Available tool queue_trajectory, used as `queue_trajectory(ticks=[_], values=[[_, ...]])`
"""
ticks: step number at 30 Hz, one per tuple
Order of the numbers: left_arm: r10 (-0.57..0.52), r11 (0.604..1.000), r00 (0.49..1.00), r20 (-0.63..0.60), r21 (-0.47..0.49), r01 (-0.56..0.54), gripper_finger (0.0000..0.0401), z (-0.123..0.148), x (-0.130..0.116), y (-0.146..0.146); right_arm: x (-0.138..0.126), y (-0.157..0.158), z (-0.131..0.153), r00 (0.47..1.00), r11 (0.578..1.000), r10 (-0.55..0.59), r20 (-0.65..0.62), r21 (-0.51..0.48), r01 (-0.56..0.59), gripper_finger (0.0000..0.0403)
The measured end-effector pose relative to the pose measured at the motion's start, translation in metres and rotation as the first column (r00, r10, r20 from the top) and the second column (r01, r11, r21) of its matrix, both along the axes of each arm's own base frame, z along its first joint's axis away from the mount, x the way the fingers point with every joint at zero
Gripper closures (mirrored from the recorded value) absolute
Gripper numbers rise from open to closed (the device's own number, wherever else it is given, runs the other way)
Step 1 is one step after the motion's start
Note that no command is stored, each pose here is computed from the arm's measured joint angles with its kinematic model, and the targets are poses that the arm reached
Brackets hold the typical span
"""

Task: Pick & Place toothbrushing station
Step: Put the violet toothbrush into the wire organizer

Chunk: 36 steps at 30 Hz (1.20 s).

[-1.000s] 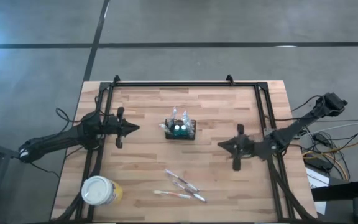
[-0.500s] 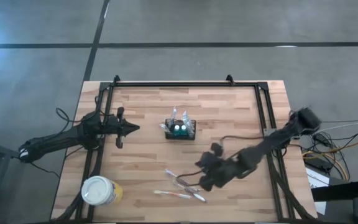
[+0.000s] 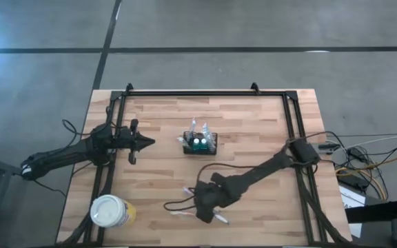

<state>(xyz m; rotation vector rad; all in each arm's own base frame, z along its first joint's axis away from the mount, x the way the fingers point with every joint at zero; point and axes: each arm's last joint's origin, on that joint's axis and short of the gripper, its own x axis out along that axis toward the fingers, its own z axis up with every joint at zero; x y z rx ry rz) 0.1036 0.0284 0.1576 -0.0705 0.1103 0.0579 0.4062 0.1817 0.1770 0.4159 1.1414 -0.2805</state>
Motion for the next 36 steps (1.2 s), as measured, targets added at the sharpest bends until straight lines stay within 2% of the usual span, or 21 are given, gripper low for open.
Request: queue_trajectory(ticks=[4, 7, 23, 28, 36], values=[[0.0, 1.0, 1.0, -0.003, -0.006, 0.0, 0.0378, 0.0, 0.0, 0.0, 0.009, -0.002, -0.008, 1.0, 1.0, 0.0, -0.03, -0.001, 0.0, 0.0203], [-0.002, 1.0, 1.0, -0.006, -0.018, 0.002, 0.0378, -0.001, 0.0, 0.0, 0.008, -0.004, -0.01, 0.998, 1.0, -0.005, -0.06, -0.017, 0.004, 0.0196], [-0.013, 0.999, 1.0, -0.016, -0.036, 0.013, 0.0378, -0.002, 0.0, 0.0, 0.001, -0.005, -0.033, 0.993, 0.999, 0.016, -0.114, -0.037, -0.021, 0.0227], [-0.014, 0.999, 1.0, -0.017, -0.04, 0.013, 0.0378, -0.002, 0.0, 0.0, 0.002, -0.005, -0.035, 0.992, 0.997, 0.049, -0.117, -0.048, -0.055, 0.0267], [-0.014, 0.999, 1.0, -0.018, -0.04, 0.013, 0.0378, -0.002, 0.0, 0.0, -0.002, -0.008, -0.027, 0.988, 0.989, 0.092, -0.121, -0.1, -0.105, 0.0386]])
